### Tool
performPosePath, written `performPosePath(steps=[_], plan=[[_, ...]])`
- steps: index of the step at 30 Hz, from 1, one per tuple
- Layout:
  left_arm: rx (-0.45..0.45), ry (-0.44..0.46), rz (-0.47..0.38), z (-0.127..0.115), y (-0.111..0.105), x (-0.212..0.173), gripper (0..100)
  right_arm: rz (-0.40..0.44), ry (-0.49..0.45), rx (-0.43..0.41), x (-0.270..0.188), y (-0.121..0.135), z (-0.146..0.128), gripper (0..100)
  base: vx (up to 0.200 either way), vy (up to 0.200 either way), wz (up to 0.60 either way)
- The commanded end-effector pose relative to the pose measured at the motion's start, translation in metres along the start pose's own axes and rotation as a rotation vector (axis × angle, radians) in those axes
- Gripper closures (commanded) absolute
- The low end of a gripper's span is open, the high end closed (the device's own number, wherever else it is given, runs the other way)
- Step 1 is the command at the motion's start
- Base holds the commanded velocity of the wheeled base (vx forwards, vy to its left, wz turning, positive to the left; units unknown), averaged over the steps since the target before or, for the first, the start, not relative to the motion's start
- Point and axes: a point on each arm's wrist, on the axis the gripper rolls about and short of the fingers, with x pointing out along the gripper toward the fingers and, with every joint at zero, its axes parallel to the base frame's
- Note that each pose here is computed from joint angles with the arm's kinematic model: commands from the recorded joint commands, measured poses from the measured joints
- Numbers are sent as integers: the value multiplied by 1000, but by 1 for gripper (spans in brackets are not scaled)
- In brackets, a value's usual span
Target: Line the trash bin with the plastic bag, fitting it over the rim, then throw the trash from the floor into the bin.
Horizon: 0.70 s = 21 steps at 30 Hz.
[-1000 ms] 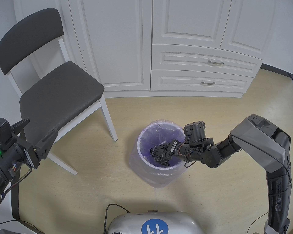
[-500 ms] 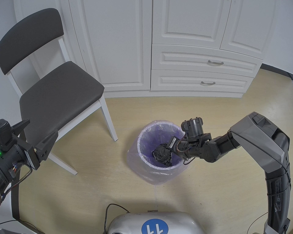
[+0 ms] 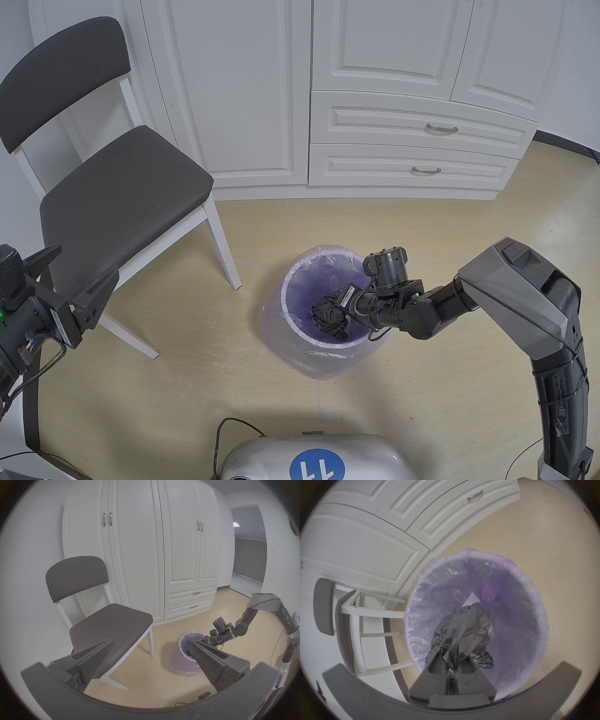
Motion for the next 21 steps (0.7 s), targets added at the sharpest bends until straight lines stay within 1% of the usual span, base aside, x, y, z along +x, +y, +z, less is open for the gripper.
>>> performPosePath(steps=[1,4,12,15,17,18,20,21], plan=[[0,0,1,0,0,0,0,-24,21,-2,16,-11,-10,100,0,0,0],[0,-1,1,0,0,0,0,-28,21,2,17,-13,-10,100,0,0,0],[0,2,0,0,0,0,0,-15,15,3,13,-7,-9,100,0,0,0],[0,-1,1,0,0,0,0,-8,11,1,8,-3,-8,100,0,0,0],[0,-1,1,0,0,0,0,0,4,-5,-1,5,-2,100,0,0,0],[0,-1,1,0,0,0,0,-6,9,-8,-4,6,-1,100,0,0,0],[0,-4,0,1,0,-1,0,-51,46,-10,-11,11,2,100,0,0,0],[0,-4,1,1,0,-1,0,-52,47,-10,-12,12,3,100,0,0,0]])
